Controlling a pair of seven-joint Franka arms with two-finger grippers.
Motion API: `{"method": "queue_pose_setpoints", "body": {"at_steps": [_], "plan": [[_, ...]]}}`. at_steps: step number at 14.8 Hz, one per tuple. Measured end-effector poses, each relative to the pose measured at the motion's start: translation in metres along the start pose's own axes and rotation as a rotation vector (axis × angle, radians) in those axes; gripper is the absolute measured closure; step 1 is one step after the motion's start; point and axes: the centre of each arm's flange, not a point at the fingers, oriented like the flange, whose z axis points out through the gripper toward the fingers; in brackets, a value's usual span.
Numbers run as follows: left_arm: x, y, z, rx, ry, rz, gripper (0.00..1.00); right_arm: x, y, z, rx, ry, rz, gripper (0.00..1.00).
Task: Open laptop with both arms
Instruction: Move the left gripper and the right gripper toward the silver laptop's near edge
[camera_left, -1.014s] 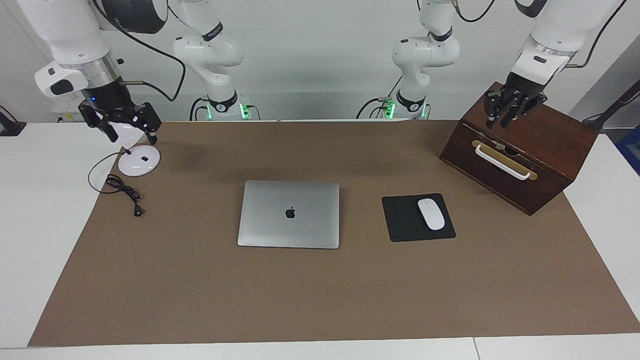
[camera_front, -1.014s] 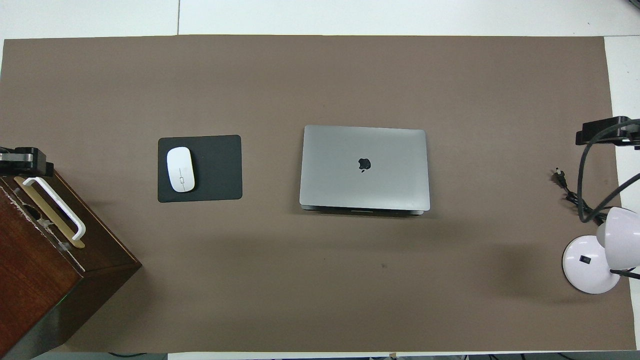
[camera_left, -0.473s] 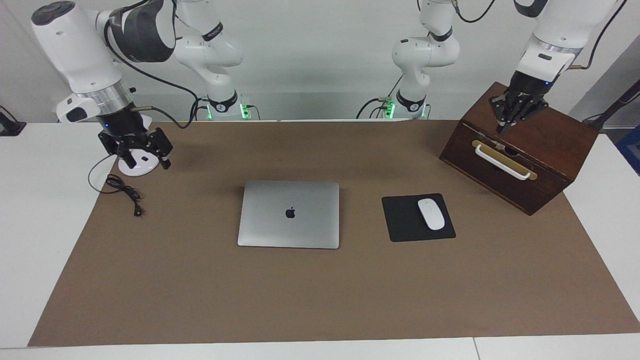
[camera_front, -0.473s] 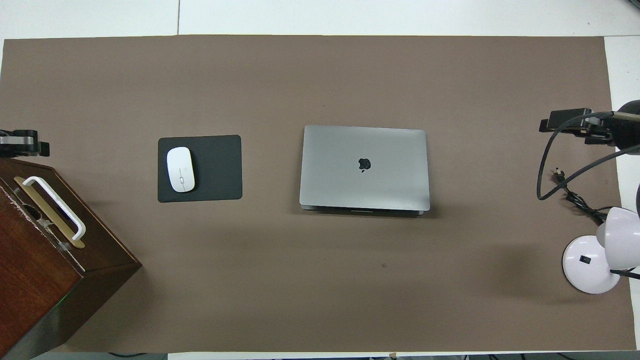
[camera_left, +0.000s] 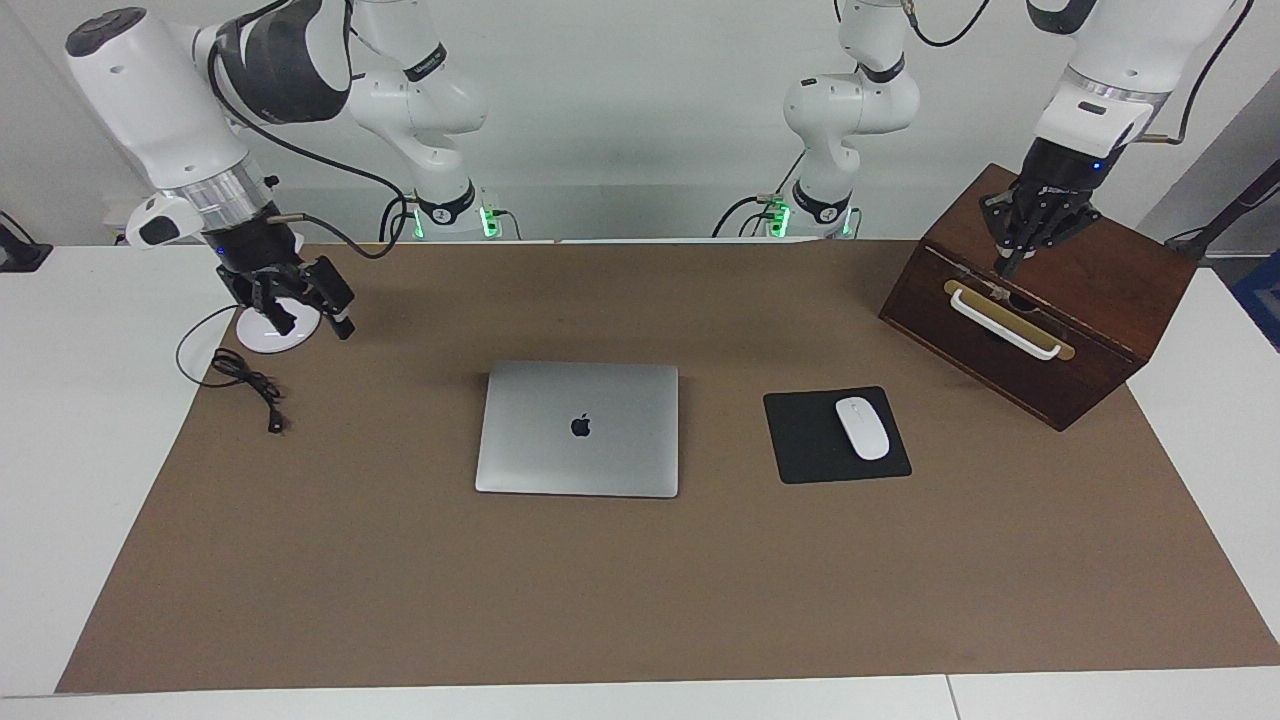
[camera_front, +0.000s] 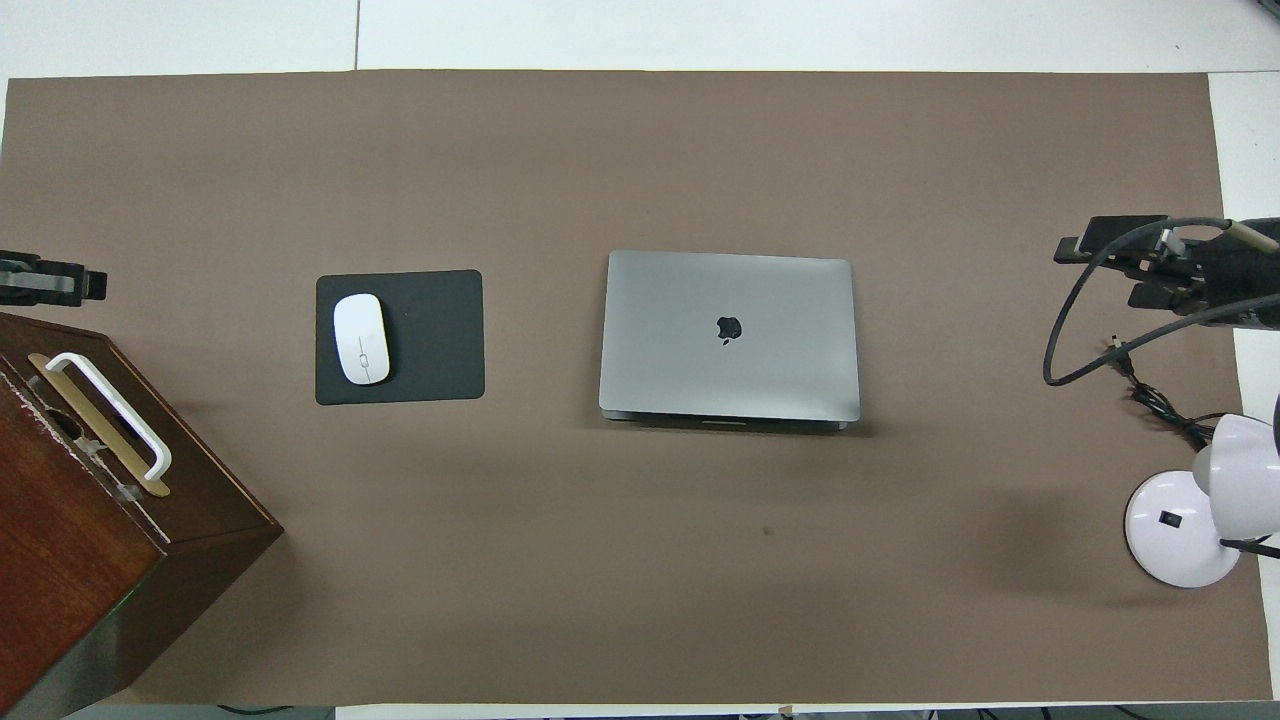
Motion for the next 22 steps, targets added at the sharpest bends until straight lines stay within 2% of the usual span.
{"method": "queue_pose_setpoints", "body": {"at_steps": [5,9,12,15,19,22], "plan": [[-0.023,0.010,0.035,-0.077,0.101,-0.029,0.99,-0.027,0.000,0.016,0.191,-0.013,0.243,0.00],[-0.047,0.043,0.060,-0.093,0.174,0.006,0.99,-0.066,-0.012,0.033,0.317,0.006,0.388,0.00],[-0.069,0.076,0.082,-0.092,0.235,0.059,0.99,-0.113,-0.039,0.055,0.355,0.058,0.446,0.00],[-0.089,0.104,0.095,-0.098,0.281,0.112,0.99,-0.158,-0.059,0.071,0.392,0.079,0.507,0.00],[-0.118,0.136,0.124,-0.105,0.335,0.178,0.99,-0.208,-0.077,0.092,0.446,0.061,0.599,0.00],[-0.134,0.154,0.143,-0.110,0.379,0.218,0.99,-0.223,-0.064,0.116,0.401,0.035,0.628,0.00]]}}
